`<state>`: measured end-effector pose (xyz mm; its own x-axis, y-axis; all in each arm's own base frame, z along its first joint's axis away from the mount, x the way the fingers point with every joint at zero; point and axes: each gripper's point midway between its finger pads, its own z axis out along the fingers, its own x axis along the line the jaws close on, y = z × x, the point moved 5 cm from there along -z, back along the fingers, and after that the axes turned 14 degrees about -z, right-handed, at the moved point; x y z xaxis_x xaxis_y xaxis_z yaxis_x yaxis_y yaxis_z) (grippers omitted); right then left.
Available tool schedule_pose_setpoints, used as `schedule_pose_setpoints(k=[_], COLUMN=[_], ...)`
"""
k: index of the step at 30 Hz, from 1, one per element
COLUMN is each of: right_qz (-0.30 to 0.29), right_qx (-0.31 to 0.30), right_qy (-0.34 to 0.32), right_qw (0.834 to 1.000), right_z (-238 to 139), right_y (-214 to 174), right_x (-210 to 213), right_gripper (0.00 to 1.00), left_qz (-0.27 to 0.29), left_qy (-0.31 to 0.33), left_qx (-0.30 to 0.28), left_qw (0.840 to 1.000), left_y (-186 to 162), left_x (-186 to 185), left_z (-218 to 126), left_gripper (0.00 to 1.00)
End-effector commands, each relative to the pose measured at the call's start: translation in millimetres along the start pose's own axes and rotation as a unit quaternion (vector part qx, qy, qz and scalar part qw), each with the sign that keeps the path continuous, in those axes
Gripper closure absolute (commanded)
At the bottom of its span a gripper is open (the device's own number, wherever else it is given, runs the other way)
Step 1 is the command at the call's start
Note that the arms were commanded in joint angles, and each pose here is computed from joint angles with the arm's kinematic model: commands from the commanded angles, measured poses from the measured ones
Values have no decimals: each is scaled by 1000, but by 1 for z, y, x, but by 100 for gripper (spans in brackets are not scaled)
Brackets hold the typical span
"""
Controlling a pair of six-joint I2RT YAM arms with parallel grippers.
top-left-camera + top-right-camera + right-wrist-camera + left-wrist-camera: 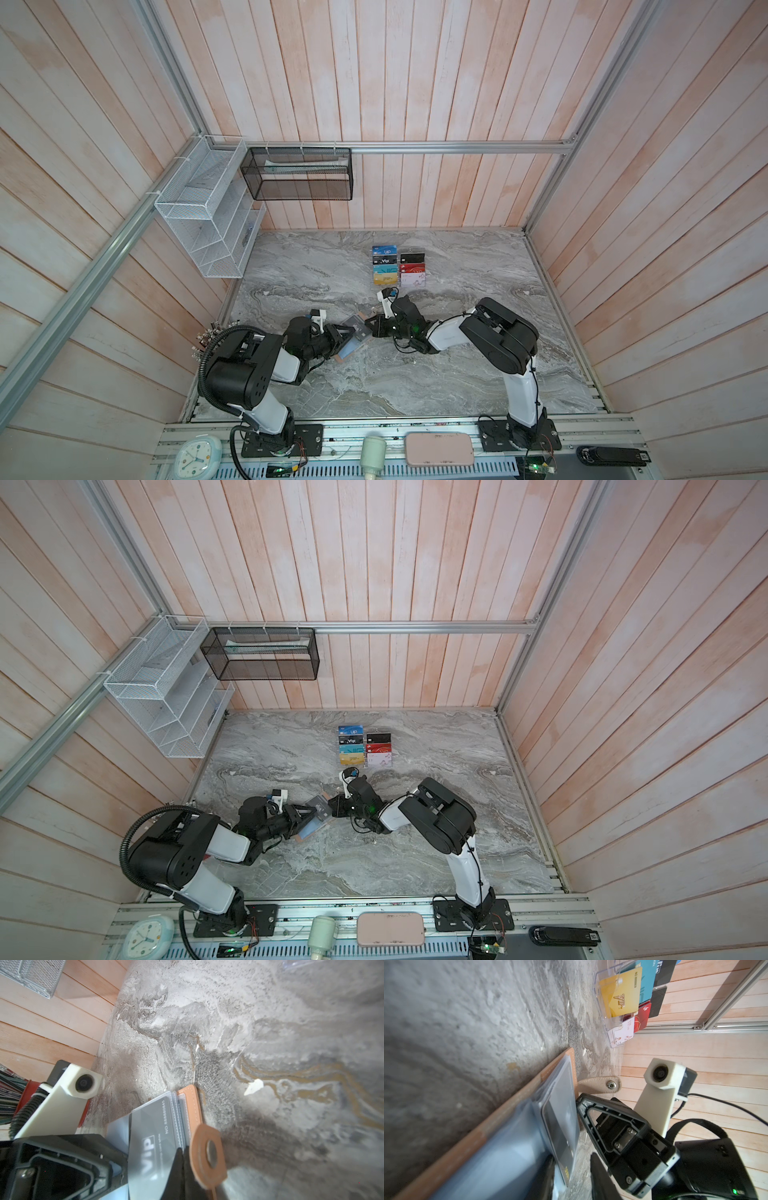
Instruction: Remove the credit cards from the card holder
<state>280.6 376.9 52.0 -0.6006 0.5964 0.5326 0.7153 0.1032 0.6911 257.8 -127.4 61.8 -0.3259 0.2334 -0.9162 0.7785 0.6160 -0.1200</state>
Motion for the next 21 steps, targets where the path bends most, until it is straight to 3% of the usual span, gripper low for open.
schedule_pose_setpoints(k=[1, 21], right_qz=[37, 37], right_qx=[145, 146], right_qy=[-41, -40], right_qw=[988, 988], right_z=[0, 1], right_y=[-82, -83], right_x=[-27, -26], right_gripper=[100, 100], left_qz=[39, 35], left_qy=[-30, -25], left_qx=[9, 8], left_qw=[999, 999], left_y=[-4, -1], left_x=[-15, -9], left_z=[-2, 2], left_gripper=[69, 68])
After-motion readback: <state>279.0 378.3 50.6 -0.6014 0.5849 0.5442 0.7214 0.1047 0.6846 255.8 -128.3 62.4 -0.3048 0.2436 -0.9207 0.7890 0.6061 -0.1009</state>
